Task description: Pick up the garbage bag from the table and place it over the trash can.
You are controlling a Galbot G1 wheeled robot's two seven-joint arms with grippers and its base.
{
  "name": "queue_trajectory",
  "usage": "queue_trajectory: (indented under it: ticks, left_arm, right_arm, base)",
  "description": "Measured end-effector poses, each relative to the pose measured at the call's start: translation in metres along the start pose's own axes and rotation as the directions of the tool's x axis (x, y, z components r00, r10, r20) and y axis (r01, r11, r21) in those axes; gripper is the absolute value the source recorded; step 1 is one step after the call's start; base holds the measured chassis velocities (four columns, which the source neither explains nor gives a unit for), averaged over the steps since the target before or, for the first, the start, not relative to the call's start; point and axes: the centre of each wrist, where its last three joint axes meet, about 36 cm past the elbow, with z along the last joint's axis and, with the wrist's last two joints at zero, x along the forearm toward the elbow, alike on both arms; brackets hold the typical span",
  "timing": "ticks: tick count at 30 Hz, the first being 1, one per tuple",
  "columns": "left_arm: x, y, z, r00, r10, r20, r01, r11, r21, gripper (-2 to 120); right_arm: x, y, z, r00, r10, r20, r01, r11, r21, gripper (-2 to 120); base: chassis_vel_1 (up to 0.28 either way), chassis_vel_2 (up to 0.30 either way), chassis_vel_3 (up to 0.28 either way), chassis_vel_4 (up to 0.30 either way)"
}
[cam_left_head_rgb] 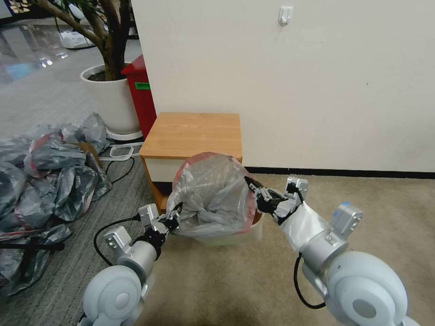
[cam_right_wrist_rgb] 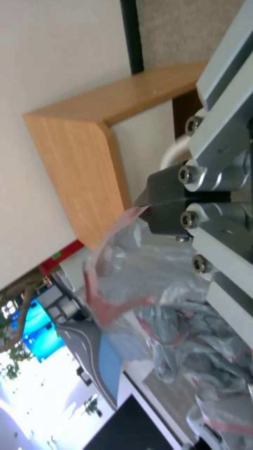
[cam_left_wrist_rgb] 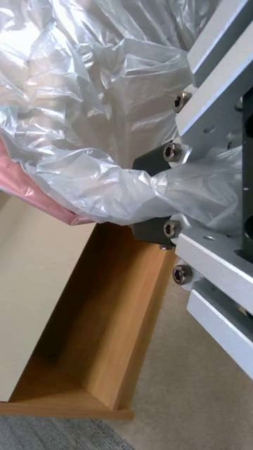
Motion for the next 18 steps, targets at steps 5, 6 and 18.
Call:
queue_trajectory:
  ticks: [5, 6, 18]
  left_arm:
    - [0.002, 0.000, 0.001, 1.000, 0.013, -0.011, -0.013, 1.000, 0.003, 7]
    - [0.002, 0.000, 0.001, 1.000, 0.013, -0.011, -0.013, 1.000, 0.003, 7]
    - [0.004, 0.001, 0.001, 0.999, 0.042, -0.022, -0.042, 0.999, 0.031, 7]
  right_arm:
    - [-0.002, -0.008, -0.009, 0.999, 0.046, -0.026, -0.046, 0.999, -0.021, 0]
    - [-0.002, -0.008, -0.009, 0.999, 0.046, -0.026, -0.046, 0.999, -0.021, 0]
    - [0.003, -0.027, -0.020, 0.968, 0.172, -0.181, -0.173, 0.985, 0.008, 0]
  base:
    - [0.000, 0.000, 0.000, 0.000]
    - [0.000, 0.000, 0.000, 0.000]
    - [0.000, 0.000, 0.000, 0.000]
